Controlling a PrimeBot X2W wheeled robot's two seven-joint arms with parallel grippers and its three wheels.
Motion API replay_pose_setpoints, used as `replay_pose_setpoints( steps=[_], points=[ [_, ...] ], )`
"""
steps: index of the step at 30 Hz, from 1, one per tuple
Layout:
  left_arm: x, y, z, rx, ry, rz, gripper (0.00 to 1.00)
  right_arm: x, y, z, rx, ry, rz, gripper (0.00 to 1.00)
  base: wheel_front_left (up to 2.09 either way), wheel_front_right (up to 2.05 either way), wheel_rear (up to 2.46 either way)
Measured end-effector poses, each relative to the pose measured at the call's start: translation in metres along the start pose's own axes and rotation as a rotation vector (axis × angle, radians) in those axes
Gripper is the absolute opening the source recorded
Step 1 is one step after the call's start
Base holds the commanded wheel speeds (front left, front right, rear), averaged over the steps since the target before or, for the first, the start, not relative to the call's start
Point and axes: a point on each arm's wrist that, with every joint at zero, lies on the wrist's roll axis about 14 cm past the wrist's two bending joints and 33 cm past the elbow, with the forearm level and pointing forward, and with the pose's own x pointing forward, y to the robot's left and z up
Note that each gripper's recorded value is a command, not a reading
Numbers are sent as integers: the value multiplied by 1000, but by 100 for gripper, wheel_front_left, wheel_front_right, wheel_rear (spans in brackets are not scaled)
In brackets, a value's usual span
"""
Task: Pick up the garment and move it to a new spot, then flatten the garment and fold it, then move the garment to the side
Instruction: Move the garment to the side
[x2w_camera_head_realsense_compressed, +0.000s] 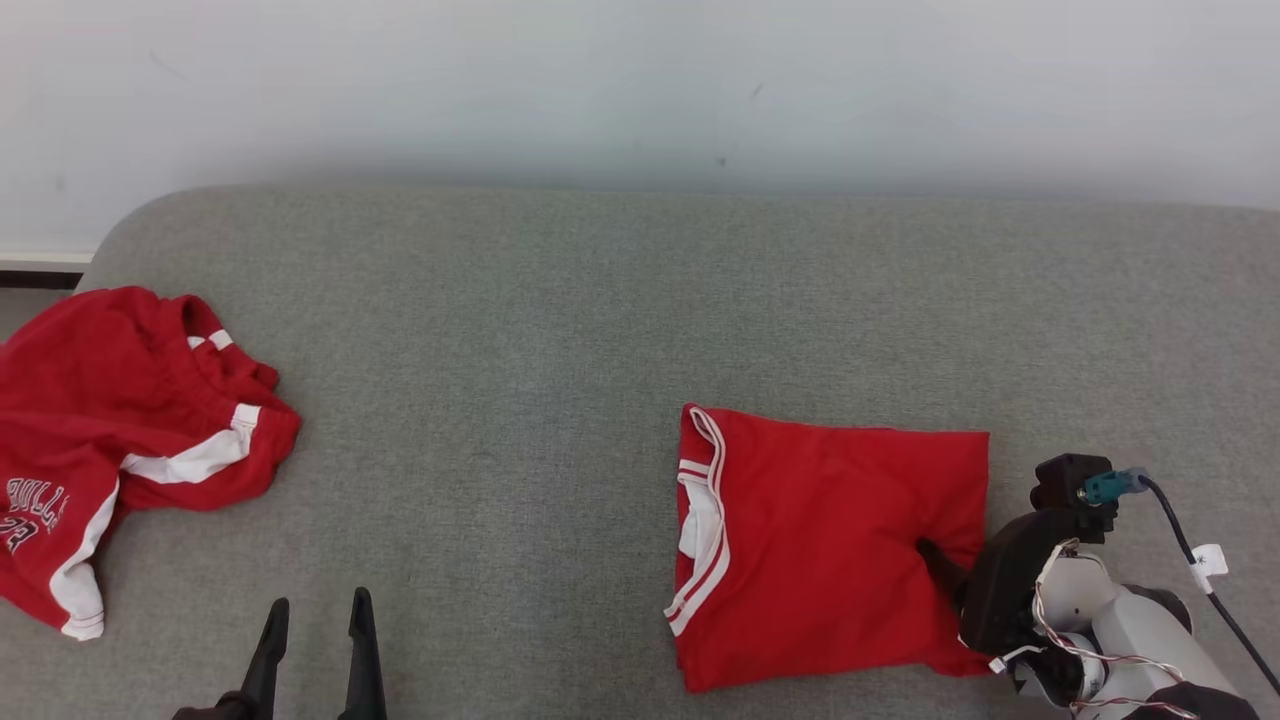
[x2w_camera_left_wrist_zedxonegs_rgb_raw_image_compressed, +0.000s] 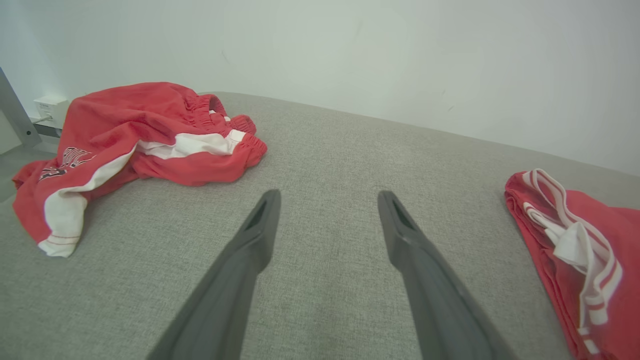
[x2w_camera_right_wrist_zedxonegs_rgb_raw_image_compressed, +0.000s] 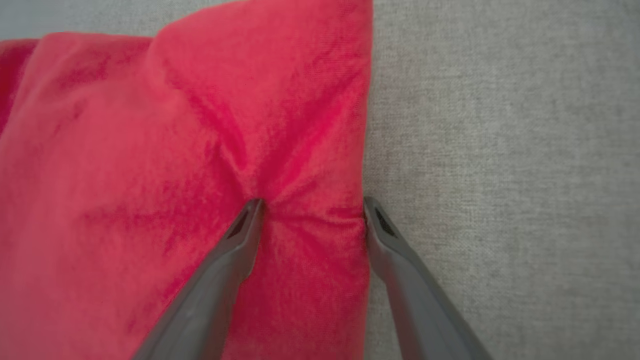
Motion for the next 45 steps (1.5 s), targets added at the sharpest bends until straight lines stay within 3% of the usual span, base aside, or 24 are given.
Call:
replay_pose_setpoints(
  steps=[2,3,4,5,12,17,20,24,34,39,45],
  points=[
    [-1,2,-1,1,2,7,100,3,-1,-3,-16,31,-3,100,0,0,0],
    [-1,3,-1,1,4,11,100,3,-2,-4,-36,48,-6,53,0,0,0],
    [-1,3,-1,1,5,11,100,3,-4,-4,-54,56,-13,38,0,0,0],
    [-1,2,-1,1,5,10,100,3,-6,-5,-80,63,-21,0,0,0,0],
    [6,-10,-2,-2,5,-27,100,-3,-24,9,-314,97,-83,0,0,0,0],
    [25,-25,3,4,-16,-72,100,-13,-52,52,-496,62,-166,0,0,0,0],
    [40,-39,6,17,-32,-121,100,-21,-70,88,-551,1,-218,0,0,0,0],
    [64,-58,8,31,-53,-192,100,-35,-109,120,-556,-57,-310,0,0,0,0],
    [106,-112,-6,19,-66,-350,100,-91,-218,141,-403,-142,-567,0,0,0,0],
    [117,-132,-15,10,-62,-411,100,-108,-241,141,-397,-166,-635,0,0,0,0],
    [127,-154,-36,-10,-32,-469,100,-125,-264,145,-481,-177,-723,0,0,0,0]
  ],
)
